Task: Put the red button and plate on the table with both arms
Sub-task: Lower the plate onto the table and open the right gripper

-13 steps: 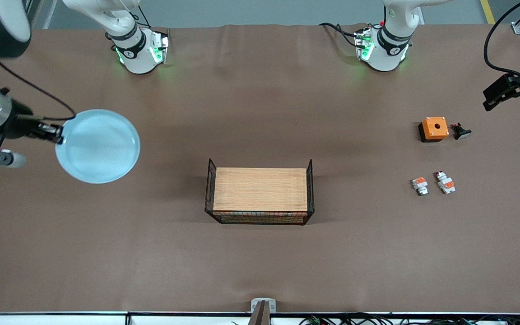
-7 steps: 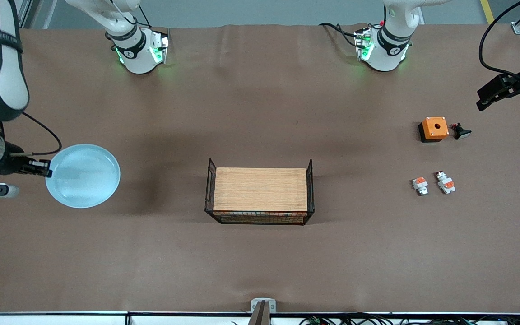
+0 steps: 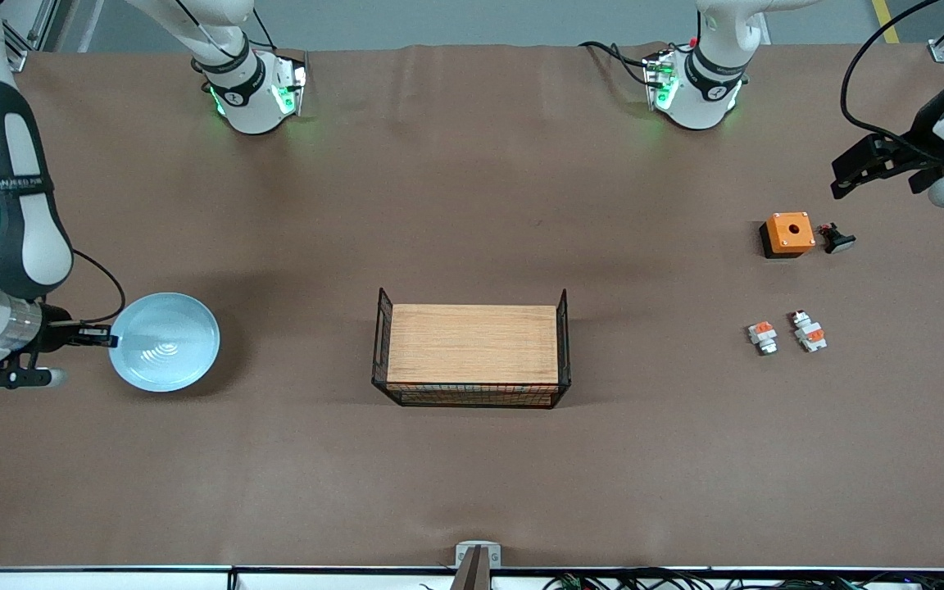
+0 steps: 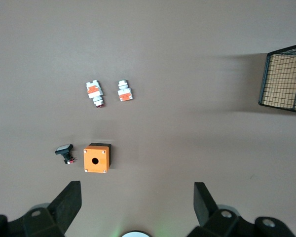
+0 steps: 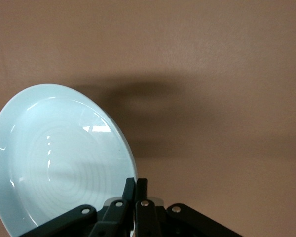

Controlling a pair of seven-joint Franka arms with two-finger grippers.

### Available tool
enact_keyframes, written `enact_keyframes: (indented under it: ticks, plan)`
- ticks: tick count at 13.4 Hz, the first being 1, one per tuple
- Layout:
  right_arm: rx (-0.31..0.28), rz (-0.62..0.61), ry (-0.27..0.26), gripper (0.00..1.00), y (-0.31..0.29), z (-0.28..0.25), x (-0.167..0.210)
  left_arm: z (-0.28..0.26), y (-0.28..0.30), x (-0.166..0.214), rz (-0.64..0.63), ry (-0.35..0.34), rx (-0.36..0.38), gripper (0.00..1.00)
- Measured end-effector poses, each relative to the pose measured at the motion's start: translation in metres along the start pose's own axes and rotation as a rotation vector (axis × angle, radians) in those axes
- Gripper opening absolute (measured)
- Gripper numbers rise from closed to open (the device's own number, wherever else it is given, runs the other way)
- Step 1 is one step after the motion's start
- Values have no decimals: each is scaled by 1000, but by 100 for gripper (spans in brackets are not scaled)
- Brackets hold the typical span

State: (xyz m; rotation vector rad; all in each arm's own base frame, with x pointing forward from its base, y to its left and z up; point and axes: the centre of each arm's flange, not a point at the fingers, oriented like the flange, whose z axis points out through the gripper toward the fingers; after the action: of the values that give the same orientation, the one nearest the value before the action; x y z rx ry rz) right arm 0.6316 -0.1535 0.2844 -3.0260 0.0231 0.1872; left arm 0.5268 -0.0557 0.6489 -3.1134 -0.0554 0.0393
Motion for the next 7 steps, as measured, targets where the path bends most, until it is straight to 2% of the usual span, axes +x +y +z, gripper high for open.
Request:
enact_keyframes:
  ticks: [5,7]
  plan:
    - [20,-4,-39,3,3,55,6,0,1,0,2,-1,-1,100]
    - [14,-4,-20,3,6,68,10,0,1,0,2,0,-1,100]
